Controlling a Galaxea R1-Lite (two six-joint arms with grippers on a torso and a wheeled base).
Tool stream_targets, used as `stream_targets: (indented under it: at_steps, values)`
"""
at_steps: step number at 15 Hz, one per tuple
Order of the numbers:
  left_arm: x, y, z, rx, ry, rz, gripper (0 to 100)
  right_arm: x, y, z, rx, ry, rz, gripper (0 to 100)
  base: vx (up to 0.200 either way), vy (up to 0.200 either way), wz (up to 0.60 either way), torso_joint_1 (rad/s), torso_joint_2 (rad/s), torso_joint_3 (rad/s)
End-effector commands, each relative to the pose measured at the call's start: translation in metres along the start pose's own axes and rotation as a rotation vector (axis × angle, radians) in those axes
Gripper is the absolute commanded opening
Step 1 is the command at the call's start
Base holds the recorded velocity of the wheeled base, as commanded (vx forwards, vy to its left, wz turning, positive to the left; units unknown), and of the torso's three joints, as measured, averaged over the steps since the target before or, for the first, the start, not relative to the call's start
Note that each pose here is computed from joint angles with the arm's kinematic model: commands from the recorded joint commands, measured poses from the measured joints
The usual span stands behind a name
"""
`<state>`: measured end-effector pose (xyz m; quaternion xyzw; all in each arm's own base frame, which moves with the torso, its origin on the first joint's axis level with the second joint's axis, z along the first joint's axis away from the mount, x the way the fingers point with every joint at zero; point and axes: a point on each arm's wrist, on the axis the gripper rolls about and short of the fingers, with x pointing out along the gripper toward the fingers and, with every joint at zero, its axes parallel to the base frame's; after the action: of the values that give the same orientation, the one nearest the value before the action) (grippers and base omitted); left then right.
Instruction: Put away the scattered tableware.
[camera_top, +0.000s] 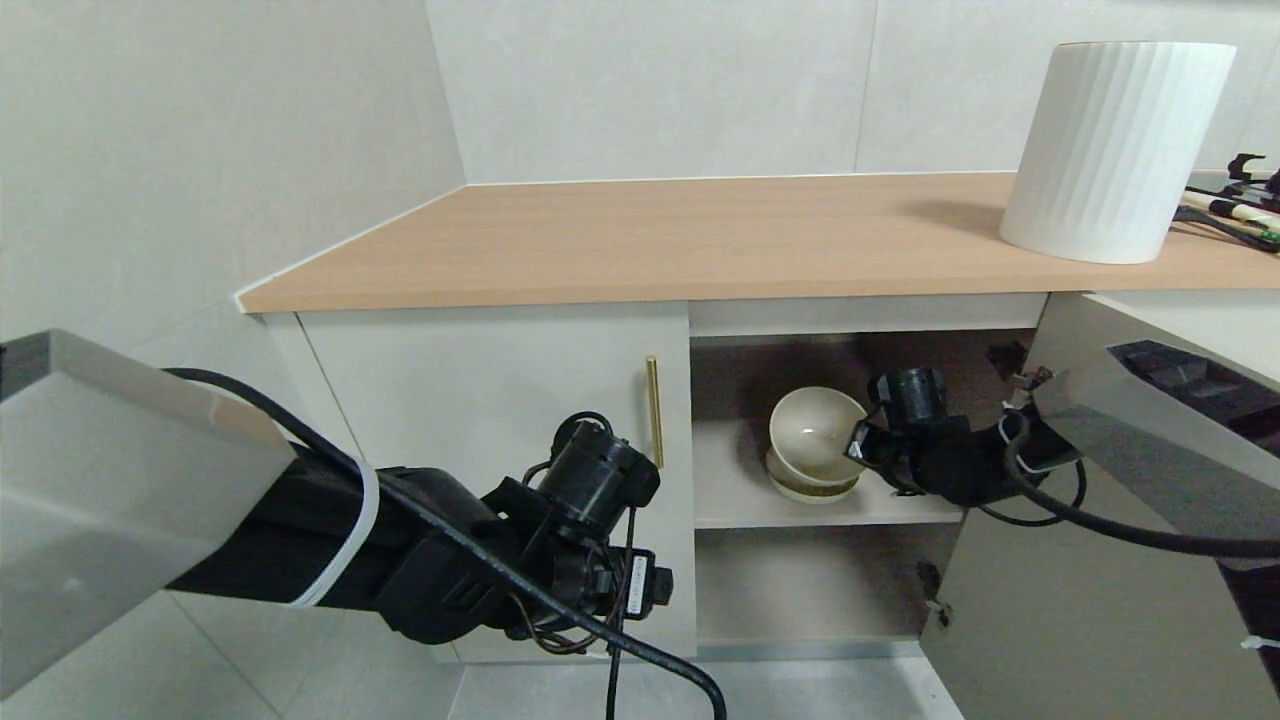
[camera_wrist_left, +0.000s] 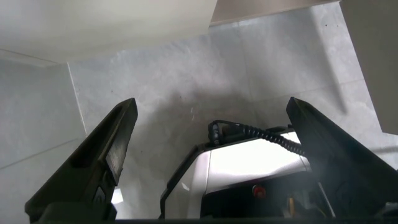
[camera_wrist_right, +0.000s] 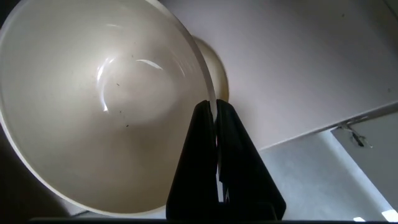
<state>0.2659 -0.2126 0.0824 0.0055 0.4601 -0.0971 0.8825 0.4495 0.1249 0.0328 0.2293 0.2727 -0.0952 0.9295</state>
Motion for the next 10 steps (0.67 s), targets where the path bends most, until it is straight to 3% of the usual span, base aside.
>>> stream_targets:
  at_steps: [1, 10]
  values:
    - [0.0017, 0.0001, -0.0005, -0.001, 0.004, 0.003, 100, 0.0087, -0.0015, -0.0054, -0.003, 0.007, -0.009, 0, 0.000, 0.000, 0.00, 0.000, 0.00, 0.000]
    - [0.0026, -0.0002, -0.0004, 0.001, 0.004, 0.003, 100, 0.0132, -0.0011, -0.0105, -0.013, 0.015, -0.014, 0, 0.000, 0.000, 0.00, 0.000, 0.00, 0.000]
